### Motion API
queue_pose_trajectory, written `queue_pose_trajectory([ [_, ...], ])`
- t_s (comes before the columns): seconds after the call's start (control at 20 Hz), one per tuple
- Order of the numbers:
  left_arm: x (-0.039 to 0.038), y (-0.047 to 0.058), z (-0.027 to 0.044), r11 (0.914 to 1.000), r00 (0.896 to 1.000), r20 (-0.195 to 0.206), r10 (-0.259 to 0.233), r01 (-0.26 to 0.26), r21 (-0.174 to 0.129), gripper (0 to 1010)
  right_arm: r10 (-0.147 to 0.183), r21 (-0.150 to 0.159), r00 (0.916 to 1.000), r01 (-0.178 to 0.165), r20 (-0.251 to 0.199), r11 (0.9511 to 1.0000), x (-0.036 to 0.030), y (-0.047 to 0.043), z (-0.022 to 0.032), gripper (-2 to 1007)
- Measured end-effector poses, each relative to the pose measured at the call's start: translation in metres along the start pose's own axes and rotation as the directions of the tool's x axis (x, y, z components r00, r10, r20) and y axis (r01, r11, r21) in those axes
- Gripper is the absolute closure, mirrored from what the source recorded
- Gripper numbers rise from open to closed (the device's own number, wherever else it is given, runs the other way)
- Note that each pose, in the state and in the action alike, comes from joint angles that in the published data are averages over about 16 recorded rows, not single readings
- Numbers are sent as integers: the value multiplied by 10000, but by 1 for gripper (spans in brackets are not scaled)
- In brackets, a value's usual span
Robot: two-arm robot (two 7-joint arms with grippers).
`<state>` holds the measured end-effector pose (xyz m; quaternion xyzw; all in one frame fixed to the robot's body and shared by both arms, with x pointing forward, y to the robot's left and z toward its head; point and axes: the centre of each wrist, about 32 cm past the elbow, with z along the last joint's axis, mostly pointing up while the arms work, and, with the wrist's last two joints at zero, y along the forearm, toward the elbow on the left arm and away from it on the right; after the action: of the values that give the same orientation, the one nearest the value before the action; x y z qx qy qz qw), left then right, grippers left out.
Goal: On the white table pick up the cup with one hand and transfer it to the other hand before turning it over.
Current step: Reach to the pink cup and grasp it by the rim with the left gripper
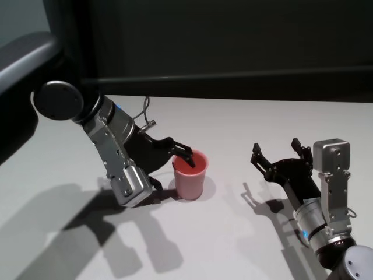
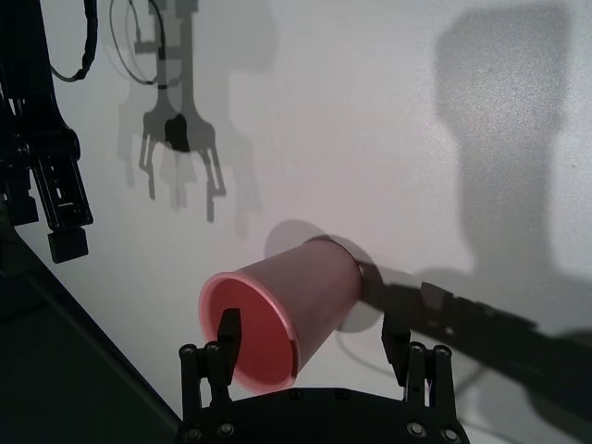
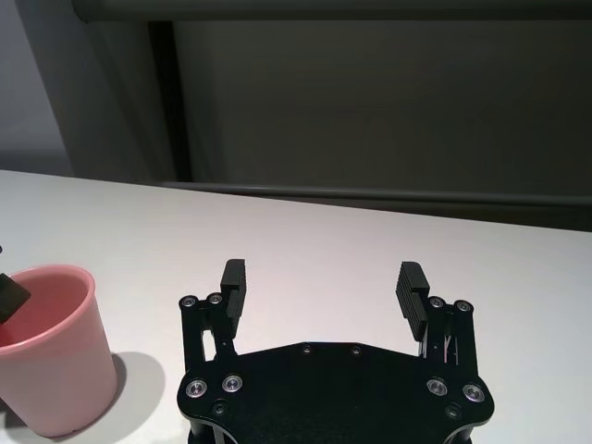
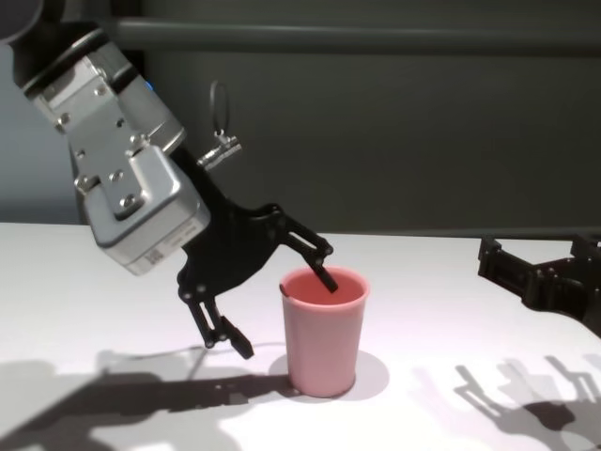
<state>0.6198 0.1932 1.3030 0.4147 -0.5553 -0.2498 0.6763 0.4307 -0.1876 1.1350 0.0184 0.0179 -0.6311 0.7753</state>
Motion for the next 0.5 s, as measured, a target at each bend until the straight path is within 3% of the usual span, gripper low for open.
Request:
queue_pose_trajectory([
  [0.5,-31,-106,2,9995,9997,-215,145,-151,-260,9,0,0,10000,0,0,10000,0,0,0,5],
])
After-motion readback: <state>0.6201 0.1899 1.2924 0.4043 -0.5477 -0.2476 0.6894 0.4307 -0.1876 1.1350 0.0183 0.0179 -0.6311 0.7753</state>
